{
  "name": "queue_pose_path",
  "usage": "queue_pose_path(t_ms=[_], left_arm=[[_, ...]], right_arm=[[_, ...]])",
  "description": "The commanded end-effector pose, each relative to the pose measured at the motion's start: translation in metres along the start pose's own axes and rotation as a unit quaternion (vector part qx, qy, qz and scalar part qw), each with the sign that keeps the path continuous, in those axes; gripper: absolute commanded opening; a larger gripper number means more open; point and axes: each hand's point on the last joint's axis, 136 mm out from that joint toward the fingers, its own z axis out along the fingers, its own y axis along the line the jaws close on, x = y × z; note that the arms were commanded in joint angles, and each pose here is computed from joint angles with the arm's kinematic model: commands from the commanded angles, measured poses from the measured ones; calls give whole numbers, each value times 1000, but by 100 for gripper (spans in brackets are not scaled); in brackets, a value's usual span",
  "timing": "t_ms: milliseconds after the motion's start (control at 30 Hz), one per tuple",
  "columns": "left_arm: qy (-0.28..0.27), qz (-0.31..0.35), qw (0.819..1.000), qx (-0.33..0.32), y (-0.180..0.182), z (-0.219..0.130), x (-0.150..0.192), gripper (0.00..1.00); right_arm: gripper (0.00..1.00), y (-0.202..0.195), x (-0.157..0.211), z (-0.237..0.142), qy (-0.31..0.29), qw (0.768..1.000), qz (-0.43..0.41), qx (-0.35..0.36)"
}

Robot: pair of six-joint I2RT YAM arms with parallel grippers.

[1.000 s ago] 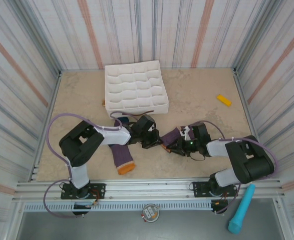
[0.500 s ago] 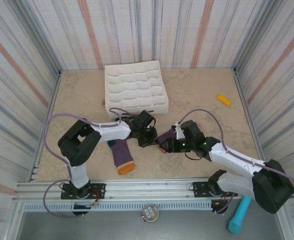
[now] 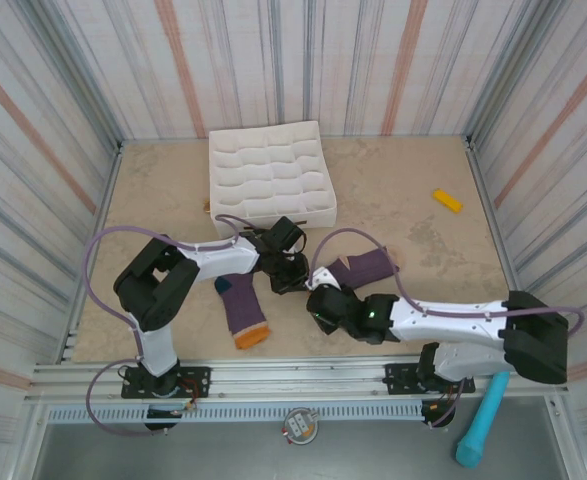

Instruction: Roll the socks

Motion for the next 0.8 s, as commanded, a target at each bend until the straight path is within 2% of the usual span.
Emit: queue_pose_path(t_ms=[0, 200, 567, 767], left_arm=[[18, -2, 1000, -16, 8, -2, 5, 0], [28, -5, 1000, -10, 7, -1, 5, 0], [35, -6, 999, -11, 9, 2, 5, 0], [36, -6, 999, -11, 11, 3, 6, 0]], right_arm=[[60, -6, -15, 4, -28, 995, -65, 74], [59, 8, -13, 20, -28, 989, -104, 97], [58, 11, 11, 36, -9, 976, -146, 161], [55, 9, 23, 45, 10, 971, -151, 186]])
